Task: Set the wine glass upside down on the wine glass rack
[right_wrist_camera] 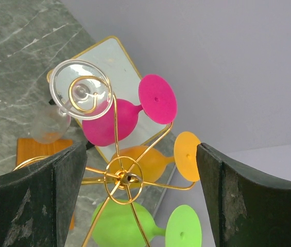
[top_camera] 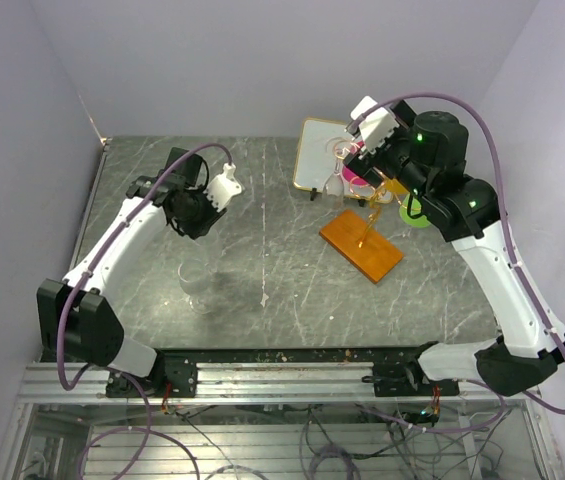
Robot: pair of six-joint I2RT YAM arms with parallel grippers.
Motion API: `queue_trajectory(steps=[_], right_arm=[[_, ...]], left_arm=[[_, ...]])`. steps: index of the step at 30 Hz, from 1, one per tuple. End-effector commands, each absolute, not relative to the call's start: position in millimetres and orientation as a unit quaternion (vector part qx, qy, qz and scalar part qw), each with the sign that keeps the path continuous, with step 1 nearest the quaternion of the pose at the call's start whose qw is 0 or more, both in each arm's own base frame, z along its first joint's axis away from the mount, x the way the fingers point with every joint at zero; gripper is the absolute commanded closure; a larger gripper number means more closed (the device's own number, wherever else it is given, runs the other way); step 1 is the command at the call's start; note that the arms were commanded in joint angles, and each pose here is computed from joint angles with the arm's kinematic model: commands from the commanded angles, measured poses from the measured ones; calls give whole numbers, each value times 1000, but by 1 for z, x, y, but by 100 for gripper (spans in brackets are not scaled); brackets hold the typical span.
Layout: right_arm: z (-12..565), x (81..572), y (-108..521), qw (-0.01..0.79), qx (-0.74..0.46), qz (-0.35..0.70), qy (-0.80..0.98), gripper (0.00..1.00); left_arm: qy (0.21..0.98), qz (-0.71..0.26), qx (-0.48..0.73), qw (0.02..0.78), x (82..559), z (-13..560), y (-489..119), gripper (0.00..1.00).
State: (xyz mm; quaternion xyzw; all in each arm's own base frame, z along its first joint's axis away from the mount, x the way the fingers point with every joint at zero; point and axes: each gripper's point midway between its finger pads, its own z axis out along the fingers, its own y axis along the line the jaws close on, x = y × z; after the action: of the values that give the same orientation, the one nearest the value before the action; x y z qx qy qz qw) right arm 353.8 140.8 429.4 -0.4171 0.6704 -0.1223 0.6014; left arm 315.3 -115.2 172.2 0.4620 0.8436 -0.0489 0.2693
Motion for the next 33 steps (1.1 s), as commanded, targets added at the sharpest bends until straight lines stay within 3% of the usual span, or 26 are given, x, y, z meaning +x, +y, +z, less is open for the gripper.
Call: queue_trajectory(steps=[1,12,26,33], right_arm=[[429,351,135,602,-419,-130,667,13],[423,353,135,595,-423,-134,670,14],[416,364,132,593,-419,-109,679,14],[424,358,167,612,-417,77,668,15]], left_arm=[[847,-40,462,260,315,169,-117,69],[831,-32,472,294,322,195,-121,93],[791,5,491,366,329,268,-116,93],[718,-39,500,483,315,347,-141,93]])
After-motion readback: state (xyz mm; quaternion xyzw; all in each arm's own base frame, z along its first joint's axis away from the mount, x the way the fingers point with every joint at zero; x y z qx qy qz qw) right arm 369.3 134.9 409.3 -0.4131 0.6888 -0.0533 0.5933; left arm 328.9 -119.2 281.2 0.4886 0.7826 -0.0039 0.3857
